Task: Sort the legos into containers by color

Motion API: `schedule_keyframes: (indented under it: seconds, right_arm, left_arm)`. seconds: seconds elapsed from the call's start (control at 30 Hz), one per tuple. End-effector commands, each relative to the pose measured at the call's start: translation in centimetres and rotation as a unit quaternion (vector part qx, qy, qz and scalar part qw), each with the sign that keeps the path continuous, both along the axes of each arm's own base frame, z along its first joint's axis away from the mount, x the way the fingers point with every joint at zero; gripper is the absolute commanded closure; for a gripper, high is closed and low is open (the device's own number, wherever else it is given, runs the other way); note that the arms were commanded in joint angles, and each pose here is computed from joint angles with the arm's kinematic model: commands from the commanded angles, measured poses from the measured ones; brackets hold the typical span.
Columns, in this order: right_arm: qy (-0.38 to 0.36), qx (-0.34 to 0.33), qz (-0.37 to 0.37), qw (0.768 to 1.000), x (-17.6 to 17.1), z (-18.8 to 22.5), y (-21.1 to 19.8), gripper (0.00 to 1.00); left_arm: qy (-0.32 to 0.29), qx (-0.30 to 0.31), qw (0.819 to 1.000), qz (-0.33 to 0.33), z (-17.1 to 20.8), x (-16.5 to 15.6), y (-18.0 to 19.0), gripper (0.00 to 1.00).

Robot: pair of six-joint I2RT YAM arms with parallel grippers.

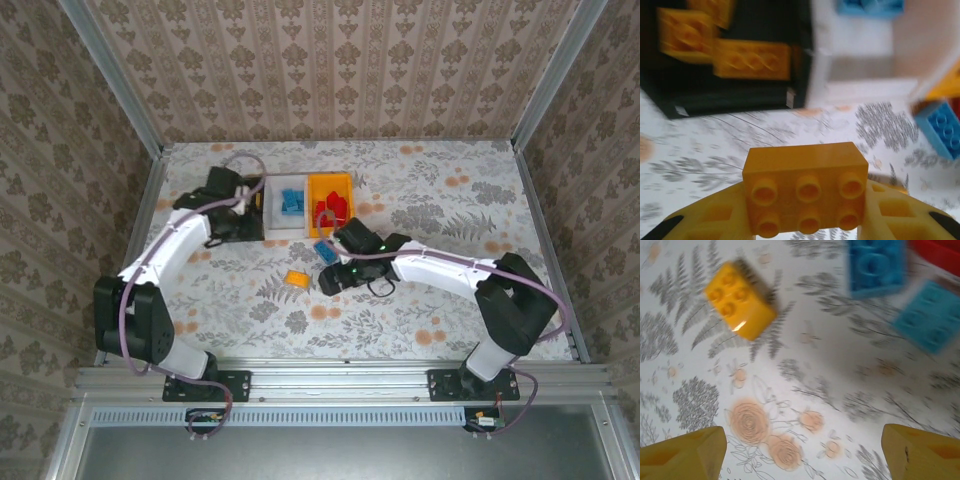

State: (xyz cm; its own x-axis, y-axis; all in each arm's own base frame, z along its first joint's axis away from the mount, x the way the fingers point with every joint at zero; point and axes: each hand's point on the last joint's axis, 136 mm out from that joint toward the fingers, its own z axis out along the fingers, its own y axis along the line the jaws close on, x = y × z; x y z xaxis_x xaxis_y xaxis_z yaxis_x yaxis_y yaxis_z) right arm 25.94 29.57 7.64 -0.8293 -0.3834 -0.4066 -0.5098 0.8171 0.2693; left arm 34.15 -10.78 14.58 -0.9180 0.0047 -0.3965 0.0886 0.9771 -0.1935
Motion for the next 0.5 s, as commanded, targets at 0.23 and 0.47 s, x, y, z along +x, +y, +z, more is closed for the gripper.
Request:
schedule_keyframes:
  seconds: [0.23, 0.47]
  right_arm:
    - [-0.062, -0.053, 0.147, 0.986, 1.5, -1.7, 5.6, 0.21]
    - [-0.060, -0.065, 0.180, 0.980, 2.0, -3.0, 7.6, 0.20]
  left_arm:
    - [0.046, -0.007, 0.998, 0.040, -1.4, 5.3, 4.9, 0.62]
    - [0.060, 0.000, 0.997, 0.039, -2.8, 8.4, 4.9, 0.60]
